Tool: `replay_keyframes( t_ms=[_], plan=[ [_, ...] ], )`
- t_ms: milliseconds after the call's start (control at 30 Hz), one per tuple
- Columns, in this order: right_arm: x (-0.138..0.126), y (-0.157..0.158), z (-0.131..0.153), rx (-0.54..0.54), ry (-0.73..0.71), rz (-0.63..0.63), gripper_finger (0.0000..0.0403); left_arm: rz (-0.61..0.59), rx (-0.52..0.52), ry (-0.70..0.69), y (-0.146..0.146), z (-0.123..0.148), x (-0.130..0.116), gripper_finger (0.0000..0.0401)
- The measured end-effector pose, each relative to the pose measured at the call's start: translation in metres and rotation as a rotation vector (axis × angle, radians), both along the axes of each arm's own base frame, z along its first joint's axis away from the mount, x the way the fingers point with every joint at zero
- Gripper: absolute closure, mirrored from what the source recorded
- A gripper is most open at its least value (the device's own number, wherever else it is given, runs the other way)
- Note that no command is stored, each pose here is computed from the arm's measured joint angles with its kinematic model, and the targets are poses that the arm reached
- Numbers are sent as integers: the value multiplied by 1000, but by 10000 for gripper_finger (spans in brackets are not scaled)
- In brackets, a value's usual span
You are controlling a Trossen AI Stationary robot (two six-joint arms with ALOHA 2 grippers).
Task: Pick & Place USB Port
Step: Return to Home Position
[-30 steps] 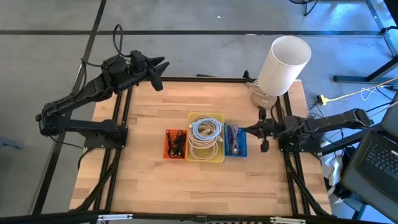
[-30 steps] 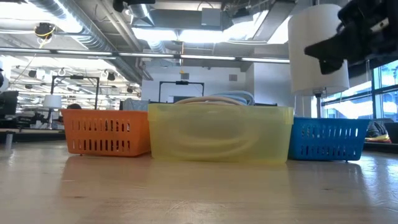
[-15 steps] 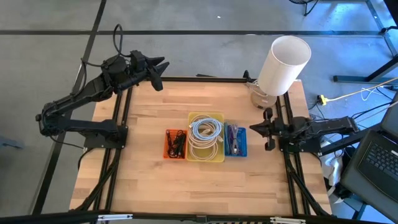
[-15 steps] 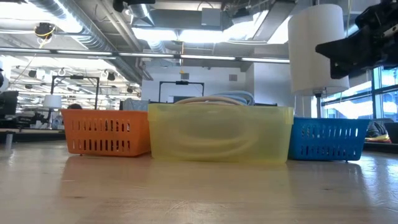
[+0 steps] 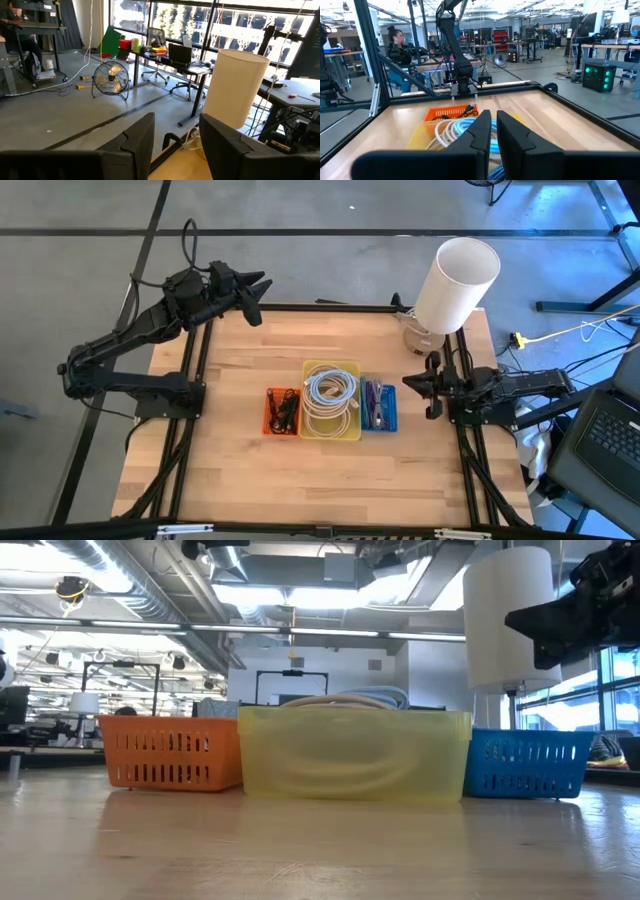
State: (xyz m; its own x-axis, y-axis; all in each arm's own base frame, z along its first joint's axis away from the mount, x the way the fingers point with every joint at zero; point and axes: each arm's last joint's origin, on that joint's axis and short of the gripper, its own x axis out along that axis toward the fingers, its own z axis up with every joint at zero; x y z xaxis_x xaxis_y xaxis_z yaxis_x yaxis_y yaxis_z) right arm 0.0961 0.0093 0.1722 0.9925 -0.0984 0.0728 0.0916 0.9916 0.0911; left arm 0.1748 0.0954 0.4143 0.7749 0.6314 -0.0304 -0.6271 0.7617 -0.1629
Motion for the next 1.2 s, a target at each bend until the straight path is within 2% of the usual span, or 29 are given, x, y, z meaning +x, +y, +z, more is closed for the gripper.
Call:
replay_keyframes(
  t_ms=[767,833,933,1100,1200],
  plan=[
    [0,0,0,-1,0,0,369,-12,7,21,-2,-5,0,253],
    [0,0,0,-1,1,0,369,-58,-28,-21,-9,-17,2,253],
    [0,0,0,-1,1,0,369,-185,-39,-81,-25,-50,6,253],
    [0,0,0,-1,1,0,369,-348,68,-190,-56,-113,0,253],
    [0,0,0,-1,1,0,369,-413,128,-245,-71,-139,-10,253]
  ],
)
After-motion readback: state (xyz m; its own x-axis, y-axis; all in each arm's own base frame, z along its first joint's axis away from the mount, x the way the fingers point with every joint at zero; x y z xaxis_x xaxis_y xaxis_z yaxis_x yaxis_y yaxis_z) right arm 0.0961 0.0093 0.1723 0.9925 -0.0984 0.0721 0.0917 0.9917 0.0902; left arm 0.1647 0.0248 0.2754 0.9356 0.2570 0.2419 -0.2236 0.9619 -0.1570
